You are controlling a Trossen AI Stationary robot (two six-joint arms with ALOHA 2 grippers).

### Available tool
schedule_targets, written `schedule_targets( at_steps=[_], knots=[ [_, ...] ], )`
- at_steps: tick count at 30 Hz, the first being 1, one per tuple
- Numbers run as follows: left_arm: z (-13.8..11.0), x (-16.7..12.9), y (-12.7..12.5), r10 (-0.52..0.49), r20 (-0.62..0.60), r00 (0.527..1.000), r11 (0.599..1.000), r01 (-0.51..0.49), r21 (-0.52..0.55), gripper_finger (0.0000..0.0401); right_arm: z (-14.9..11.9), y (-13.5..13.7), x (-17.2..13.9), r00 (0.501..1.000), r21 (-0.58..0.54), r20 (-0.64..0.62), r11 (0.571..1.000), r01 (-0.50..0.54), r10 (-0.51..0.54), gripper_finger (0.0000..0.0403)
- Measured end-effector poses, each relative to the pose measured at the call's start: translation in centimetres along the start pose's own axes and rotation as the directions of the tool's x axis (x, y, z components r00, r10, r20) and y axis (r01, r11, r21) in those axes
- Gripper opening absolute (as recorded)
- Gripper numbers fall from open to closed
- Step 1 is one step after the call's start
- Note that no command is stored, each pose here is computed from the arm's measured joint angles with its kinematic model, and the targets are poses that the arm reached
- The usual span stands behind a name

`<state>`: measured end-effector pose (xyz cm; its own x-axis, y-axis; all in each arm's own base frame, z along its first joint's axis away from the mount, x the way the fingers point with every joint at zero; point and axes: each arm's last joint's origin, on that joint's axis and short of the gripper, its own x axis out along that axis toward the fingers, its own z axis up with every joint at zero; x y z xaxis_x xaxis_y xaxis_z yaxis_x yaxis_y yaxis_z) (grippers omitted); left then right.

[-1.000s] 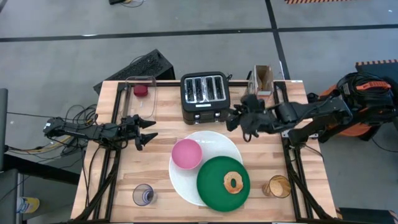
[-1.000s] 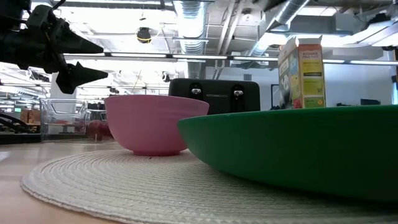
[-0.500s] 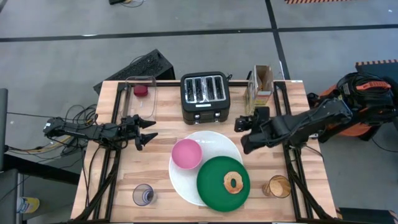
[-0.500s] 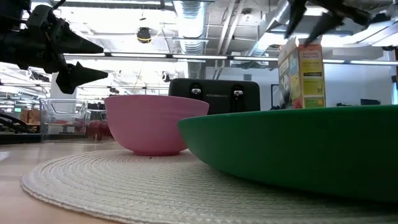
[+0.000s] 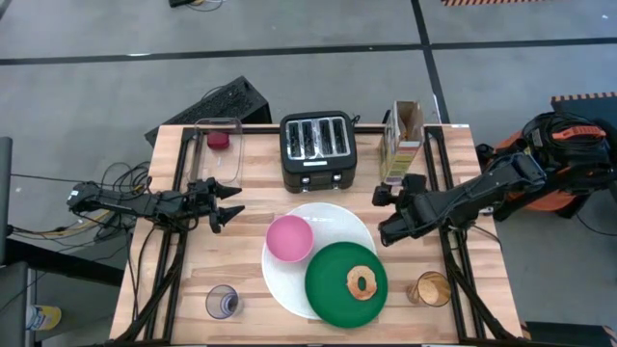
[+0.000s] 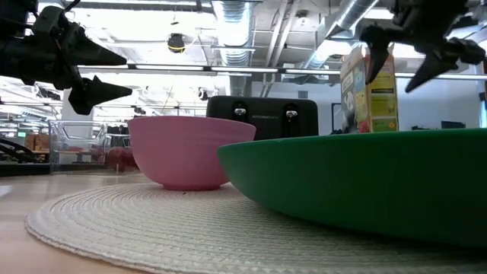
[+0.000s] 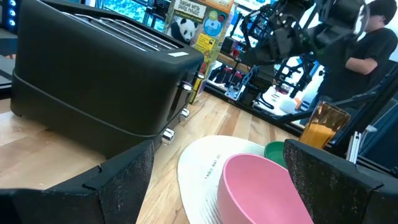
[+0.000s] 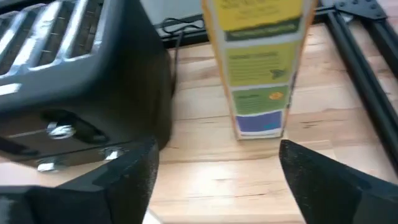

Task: Arrange a breakfast setting
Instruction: Pour the cereal from the cereal box into the pink bowl

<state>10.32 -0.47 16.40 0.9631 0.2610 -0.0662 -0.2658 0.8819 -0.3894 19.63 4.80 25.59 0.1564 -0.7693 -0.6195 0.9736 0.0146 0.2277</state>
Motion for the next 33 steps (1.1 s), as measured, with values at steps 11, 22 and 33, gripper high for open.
schedule_targets(
  at_steps=[11,22,33],
  knots=[
    [0.0,0.0,0.0,0.000,0.000,1.000,1.000,0.000,0.000,0.0344,-2.1,-2.2,2.9,0.994,-0.016,0.113,1.000,0.016,-0.015,0.0399],
    [0.0,0.0,0.0,0.000,0.000,1.000,1.000,0.000,0.000,0.0344,-3.4,-3.7,6.2,0.973,-0.031,0.230,1.000,-0.003,0.010,0.0399],
    [0.0,0.0,0.0,0.000,0.000,1.000,1.000,0.000,0.000,0.0344,-3.7,-4.5,8.6,0.946,-0.043,0.324,0.999,0.006,0.008,0.0400]
  ],
)
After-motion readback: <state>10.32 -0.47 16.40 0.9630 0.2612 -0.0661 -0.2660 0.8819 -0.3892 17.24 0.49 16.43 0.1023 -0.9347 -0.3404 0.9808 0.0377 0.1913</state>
